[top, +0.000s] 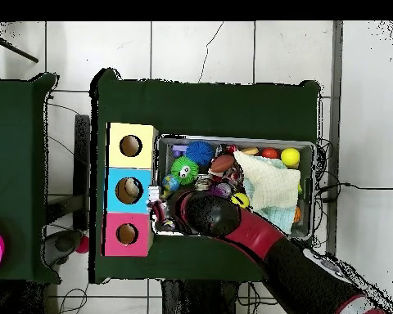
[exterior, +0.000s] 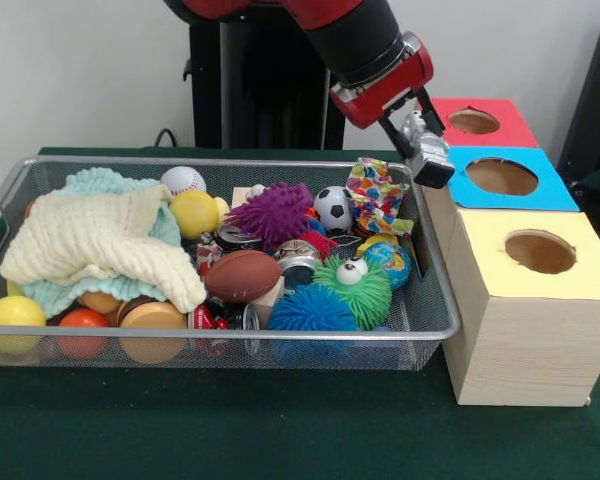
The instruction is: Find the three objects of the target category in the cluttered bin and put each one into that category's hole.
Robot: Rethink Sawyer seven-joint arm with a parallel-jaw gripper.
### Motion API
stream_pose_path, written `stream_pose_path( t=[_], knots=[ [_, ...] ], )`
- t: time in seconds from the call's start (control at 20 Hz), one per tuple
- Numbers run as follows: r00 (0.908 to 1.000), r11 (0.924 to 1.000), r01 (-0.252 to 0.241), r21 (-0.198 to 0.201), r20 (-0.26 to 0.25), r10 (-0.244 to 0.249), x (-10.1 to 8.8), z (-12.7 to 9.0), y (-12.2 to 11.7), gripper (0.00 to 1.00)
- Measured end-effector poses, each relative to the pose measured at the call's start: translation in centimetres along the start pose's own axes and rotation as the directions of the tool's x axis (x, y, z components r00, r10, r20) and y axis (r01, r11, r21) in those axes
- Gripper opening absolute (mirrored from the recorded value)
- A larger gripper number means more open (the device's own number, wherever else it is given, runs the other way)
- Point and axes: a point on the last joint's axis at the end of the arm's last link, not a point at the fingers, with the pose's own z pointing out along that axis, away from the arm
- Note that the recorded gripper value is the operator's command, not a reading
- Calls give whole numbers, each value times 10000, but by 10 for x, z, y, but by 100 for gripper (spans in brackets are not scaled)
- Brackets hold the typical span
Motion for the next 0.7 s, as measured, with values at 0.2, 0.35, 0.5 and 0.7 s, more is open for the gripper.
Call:
stream_pose_path(
  t=[0.2,0.35,0.5,0.7],
  knots=[
    [10000,10000,-6,-23,15,6,0,3,1,0],
    [9999,9999,81,84,66,-82,1,4,0,0],
    [9994,9991,338,252,74,-340,3,6,1,0],
    [9968,9952,794,564,-27,-793,3,7,2,0]
  ],
)
